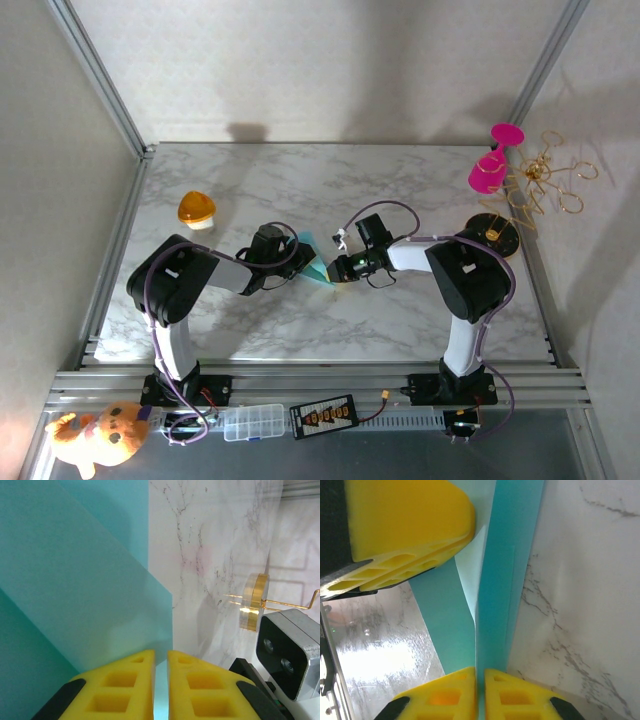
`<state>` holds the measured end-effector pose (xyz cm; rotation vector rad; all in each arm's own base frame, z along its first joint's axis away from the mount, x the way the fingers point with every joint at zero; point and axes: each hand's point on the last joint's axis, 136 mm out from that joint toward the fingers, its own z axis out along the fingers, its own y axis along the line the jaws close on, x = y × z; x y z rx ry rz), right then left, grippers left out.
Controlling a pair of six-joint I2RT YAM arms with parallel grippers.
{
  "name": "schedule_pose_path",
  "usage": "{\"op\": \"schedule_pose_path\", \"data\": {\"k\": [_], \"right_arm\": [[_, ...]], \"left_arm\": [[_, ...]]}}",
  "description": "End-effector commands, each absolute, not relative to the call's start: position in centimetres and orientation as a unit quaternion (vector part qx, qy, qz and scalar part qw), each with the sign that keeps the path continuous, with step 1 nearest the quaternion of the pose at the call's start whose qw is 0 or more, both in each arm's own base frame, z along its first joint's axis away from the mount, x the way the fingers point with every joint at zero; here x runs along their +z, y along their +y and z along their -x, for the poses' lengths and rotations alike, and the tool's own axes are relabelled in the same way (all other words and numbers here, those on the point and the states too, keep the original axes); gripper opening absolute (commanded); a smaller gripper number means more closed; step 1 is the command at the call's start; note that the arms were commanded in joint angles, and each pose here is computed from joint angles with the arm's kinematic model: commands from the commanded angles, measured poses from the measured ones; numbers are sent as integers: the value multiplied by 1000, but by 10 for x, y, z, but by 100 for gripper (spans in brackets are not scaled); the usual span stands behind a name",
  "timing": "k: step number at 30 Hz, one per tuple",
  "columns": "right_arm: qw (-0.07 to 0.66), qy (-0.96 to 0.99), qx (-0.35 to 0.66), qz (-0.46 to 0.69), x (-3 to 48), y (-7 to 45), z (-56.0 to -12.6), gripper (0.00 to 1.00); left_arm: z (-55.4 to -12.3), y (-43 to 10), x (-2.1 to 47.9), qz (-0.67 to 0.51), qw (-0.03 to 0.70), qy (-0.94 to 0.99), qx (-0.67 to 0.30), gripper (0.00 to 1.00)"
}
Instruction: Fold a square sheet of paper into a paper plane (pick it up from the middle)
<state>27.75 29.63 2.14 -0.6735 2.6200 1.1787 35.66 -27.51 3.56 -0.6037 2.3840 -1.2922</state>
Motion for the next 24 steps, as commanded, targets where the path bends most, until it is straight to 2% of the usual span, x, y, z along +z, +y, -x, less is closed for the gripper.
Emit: {"op": "schedule_pose_path", "data": {"k": [1,7,10,20,24], "right_arm": [[71,899,379,209,7,287,-272,14],[140,899,369,190,43,282,-291,28],[162,903,359,173,56,277,-300,31],[120,868,435,207,71,313,-287,13],[109,864,442,214,68,321,-285,11]], "left_arm": [[-359,-278,33,215,173,843,-462,14],[-359,-279,33,214,172,844,-461,14],[-360,-279,33,213,172,844,-460,14],[-360,-280,32,212,170,845,-460,14],[-359,-280,31,212,168,846,-460,14]]}}
